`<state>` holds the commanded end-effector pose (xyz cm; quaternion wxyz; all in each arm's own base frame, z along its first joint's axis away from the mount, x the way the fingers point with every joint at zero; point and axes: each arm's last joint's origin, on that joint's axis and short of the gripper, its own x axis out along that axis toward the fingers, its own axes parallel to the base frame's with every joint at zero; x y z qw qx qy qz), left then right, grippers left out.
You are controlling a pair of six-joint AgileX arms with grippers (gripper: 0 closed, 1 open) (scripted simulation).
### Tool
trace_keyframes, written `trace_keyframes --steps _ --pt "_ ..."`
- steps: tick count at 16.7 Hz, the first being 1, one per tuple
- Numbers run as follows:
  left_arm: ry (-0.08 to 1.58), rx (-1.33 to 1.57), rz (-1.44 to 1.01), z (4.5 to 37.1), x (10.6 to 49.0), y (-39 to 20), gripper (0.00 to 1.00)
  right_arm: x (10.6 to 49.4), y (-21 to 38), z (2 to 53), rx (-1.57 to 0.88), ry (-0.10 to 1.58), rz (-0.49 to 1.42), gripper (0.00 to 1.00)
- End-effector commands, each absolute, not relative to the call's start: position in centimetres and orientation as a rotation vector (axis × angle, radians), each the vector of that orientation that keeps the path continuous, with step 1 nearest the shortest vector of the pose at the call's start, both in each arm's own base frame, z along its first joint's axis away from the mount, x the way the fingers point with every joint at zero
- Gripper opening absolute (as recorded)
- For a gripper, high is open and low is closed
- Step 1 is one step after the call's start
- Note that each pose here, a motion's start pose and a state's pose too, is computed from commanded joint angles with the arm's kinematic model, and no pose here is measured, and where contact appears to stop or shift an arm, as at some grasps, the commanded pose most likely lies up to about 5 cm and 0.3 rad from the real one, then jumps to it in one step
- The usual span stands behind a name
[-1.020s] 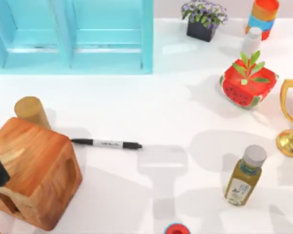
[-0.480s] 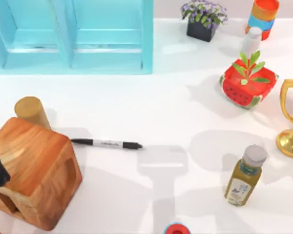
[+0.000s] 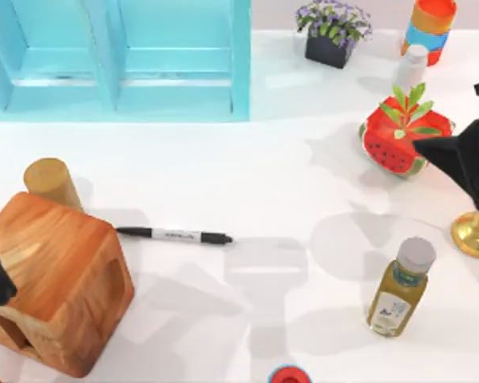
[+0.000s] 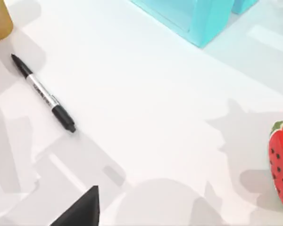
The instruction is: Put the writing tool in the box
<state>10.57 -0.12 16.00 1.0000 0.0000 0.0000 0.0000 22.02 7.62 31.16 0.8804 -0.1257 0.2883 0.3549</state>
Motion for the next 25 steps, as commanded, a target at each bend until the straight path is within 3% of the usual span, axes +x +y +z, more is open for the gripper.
trace_keyframes --steps 5,11,18,25 --pt "0.0 0.0 0.0 16.0 10.6 -0.1 1.0 32.1 14.5 30.7 -0.32 0.856 1.055 1.0" --pt "0.0 0.0 0.0 16.0 10.6 -0.1 1.0 41.0 22.7 22.3 -0.309 1.097 1.363 1.0" --pt "0.0 0.0 0.0 16.0 10.6 -0.1 1.0 44.2 26.9 12.8 -0.256 1.204 1.555 1.0" --pt "0.0 0.0 0.0 16.0 10.6 -0.1 1.0 44.5 26.9 11.6 -0.245 1.213 1.568 1.0"
